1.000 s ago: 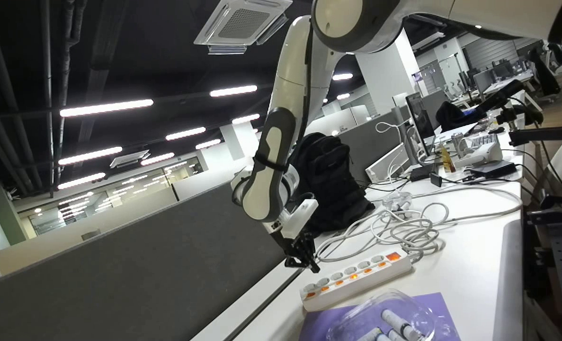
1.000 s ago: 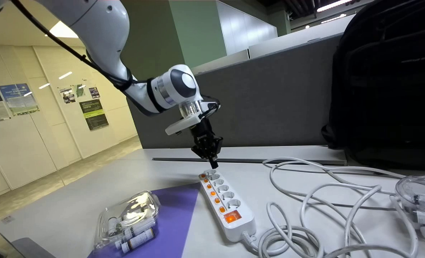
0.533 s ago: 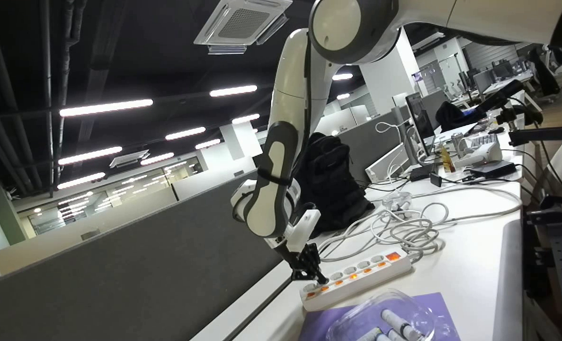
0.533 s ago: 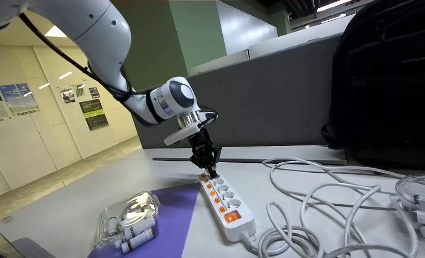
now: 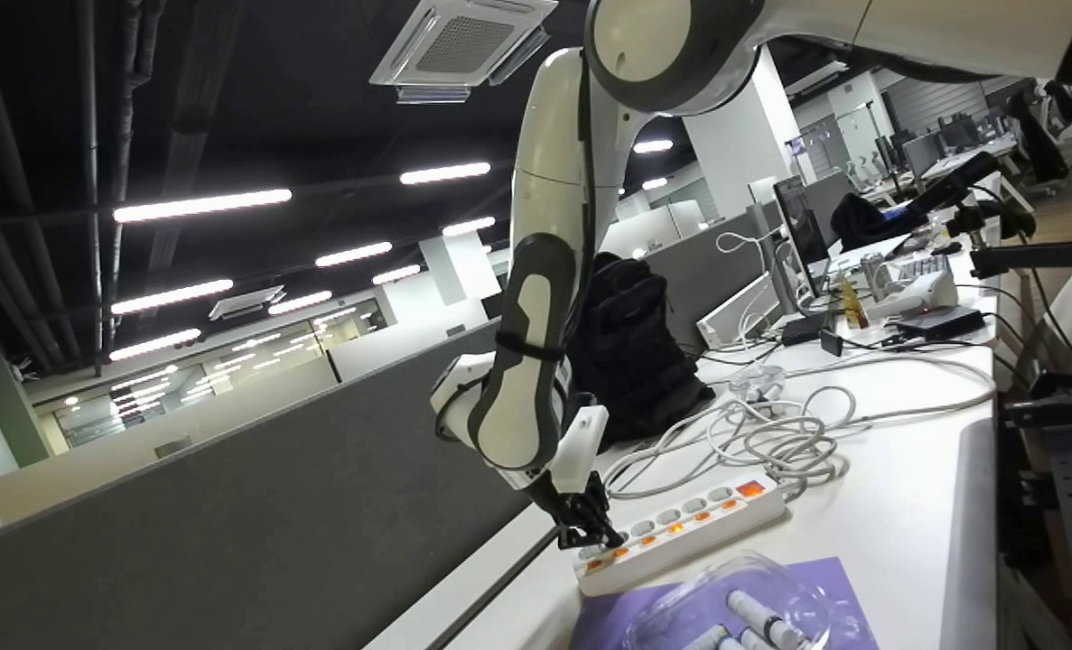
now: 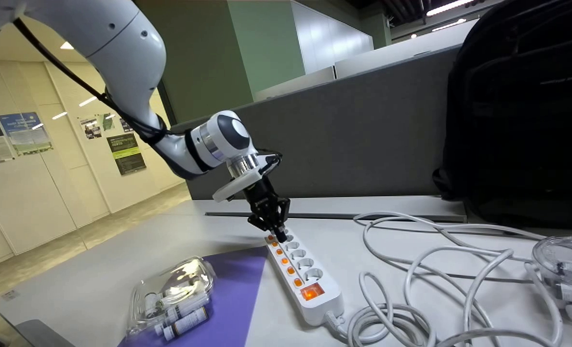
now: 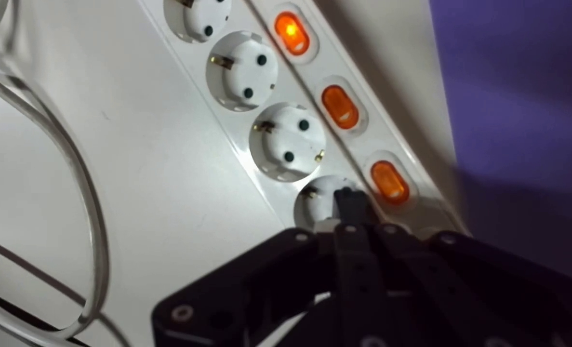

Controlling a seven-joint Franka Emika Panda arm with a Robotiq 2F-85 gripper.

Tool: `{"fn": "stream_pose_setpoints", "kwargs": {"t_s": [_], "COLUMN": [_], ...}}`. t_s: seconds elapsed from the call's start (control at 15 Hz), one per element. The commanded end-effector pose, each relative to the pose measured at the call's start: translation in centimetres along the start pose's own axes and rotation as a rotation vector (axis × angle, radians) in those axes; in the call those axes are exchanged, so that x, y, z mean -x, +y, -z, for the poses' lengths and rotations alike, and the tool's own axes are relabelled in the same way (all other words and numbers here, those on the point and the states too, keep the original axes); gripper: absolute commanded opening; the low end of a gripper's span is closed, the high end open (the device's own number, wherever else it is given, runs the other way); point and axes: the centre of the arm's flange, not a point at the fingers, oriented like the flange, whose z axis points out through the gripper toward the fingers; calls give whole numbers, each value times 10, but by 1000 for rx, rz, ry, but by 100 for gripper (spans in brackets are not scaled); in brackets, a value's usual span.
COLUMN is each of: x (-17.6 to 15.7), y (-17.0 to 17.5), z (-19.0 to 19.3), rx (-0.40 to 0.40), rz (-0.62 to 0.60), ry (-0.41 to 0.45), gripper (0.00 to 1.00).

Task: Turn off the second and fourth switches from the left on the extension cable

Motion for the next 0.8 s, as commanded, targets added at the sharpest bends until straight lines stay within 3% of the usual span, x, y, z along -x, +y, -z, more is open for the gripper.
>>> {"fn": "stream_pose_setpoints", "kwargs": {"t_s": [0.0, 0.4, 0.73], "x": [29, 48, 46], "y": [-5, -16, -2], "z": [14, 37, 45], "rx": [31, 42, -34], "rz": [24, 56, 8], "ry": [58, 154, 177], "gripper": [0, 0, 0]}}
